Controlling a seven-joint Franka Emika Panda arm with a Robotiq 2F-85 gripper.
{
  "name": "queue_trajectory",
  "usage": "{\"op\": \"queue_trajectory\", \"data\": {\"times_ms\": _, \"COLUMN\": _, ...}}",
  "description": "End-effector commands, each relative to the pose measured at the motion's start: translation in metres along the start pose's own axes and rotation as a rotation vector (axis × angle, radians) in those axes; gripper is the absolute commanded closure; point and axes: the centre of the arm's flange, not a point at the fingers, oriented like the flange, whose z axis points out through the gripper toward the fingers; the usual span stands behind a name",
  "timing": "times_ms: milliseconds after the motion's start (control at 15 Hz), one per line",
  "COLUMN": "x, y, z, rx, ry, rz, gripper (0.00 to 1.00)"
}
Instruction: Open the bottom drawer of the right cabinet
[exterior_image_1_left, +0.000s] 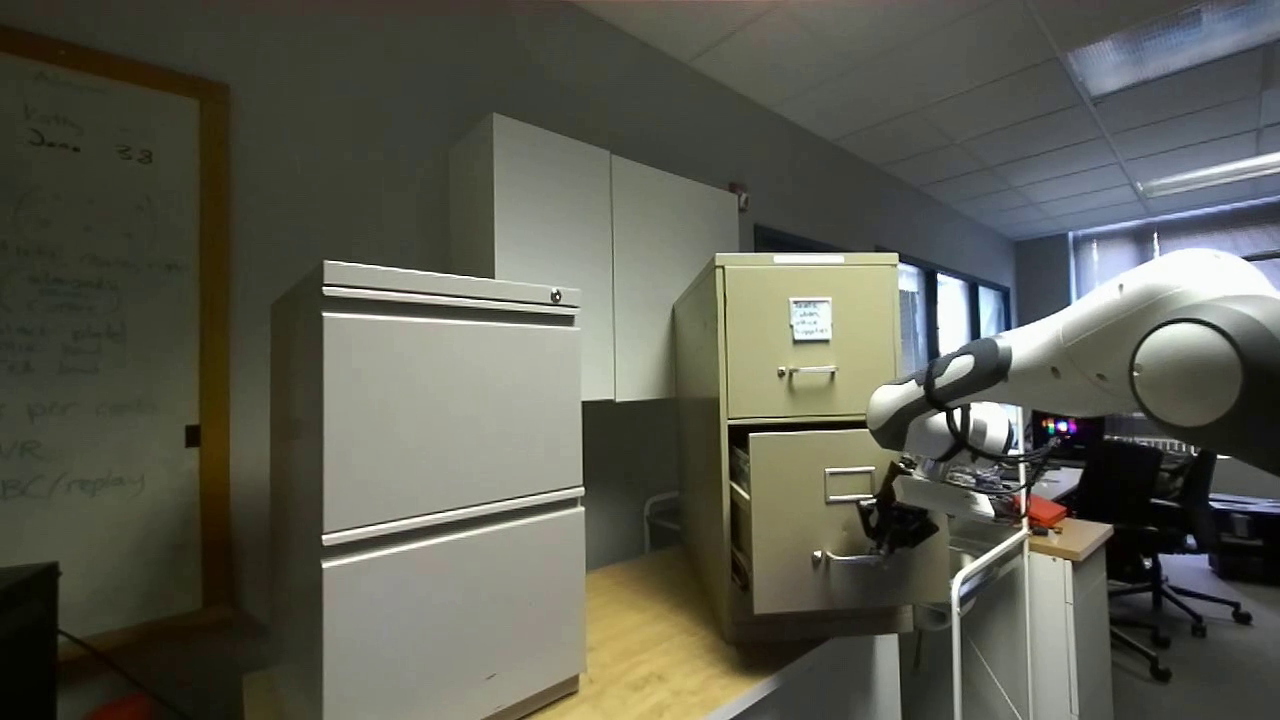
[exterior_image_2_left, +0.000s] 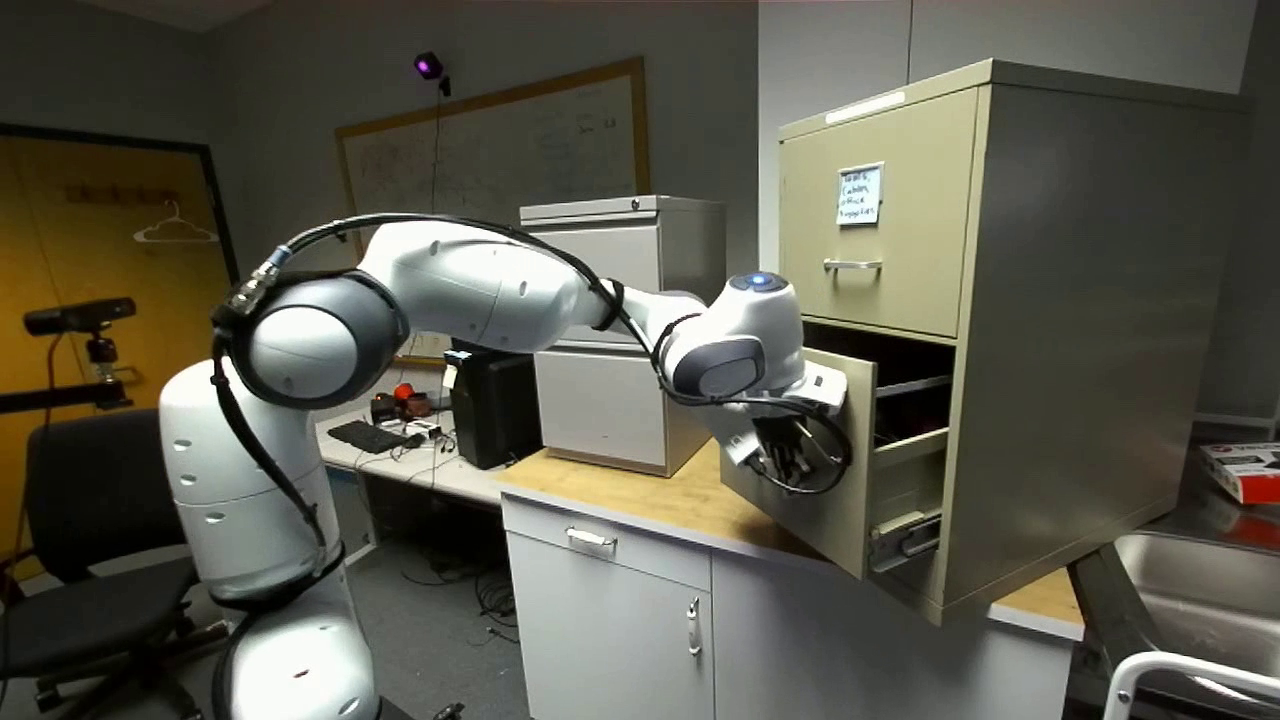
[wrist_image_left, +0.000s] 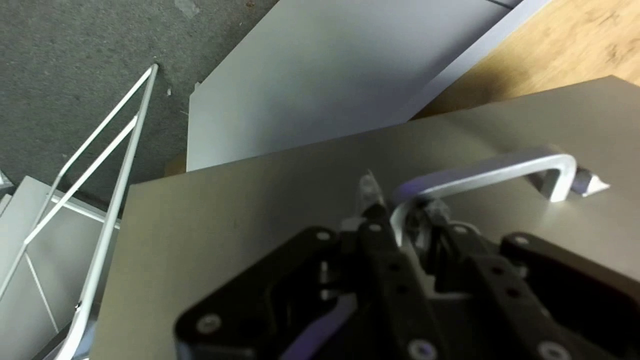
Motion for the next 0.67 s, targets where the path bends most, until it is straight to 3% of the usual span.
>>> {"op": "queue_trajectory", "data": {"times_ms": 0, "x": -0.077, "y": -0.015, "z": 0.02, "rx": 0.026, "ry": -0.112, "rz": -0.095, "gripper": 0.96}}
{"op": "queue_trajectory", "data": {"times_ms": 600, "x": -0.141, "y": -0.011, "z": 0.003, "rx": 0.034, "ry": -0.109, "rz": -0.121, "gripper": 0.96}}
